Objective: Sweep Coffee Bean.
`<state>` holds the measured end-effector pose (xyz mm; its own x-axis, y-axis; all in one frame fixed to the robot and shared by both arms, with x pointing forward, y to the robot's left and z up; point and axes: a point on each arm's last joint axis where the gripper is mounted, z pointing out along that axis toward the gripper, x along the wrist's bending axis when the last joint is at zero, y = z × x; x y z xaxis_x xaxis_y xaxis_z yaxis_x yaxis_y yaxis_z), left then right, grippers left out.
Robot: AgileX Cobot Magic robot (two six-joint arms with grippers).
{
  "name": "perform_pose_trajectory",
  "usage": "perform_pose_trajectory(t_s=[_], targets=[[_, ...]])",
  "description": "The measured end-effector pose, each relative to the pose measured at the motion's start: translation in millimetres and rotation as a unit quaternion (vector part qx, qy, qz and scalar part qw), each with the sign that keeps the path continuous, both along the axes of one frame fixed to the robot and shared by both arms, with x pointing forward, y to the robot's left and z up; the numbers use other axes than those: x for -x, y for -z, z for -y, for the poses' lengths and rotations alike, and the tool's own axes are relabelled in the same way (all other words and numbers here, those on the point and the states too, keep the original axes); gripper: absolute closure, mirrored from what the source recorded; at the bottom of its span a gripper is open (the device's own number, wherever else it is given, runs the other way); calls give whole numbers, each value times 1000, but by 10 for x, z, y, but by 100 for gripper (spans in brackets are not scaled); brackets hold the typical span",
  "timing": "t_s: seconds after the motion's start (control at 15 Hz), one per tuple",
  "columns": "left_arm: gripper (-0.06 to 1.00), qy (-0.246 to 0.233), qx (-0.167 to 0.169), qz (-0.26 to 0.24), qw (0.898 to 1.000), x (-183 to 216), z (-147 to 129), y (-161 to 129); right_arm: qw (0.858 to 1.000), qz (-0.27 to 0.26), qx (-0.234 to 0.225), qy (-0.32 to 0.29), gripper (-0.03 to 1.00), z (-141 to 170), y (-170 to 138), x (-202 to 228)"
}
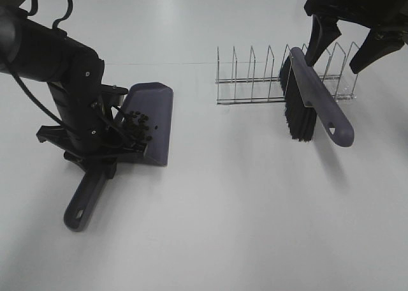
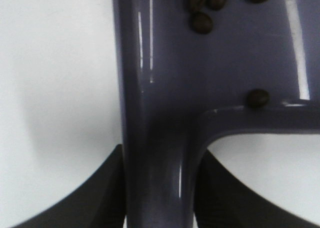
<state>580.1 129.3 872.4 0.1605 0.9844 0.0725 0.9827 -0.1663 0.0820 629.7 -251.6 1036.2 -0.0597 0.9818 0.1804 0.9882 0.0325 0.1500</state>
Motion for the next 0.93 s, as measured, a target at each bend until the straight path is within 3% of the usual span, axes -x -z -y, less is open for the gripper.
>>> perform_pose_trajectory(t_s=[0.4,0.47,0.53,0.93], targets=[[59,-1,7,6,1000,-60,40,11,1000,23,-2,0,29,19,-262,248],[39,-3,11,4,1000,-58,48,13,1000,28,-3,0,29,20,-299,264],[32,3,13,3,1000,-58,52,4,1000,28,-3,0,29,20,-299,264],[27,29,26,14,999,-10,31,-370,1000,28,-3,0,29,20,-299,264]])
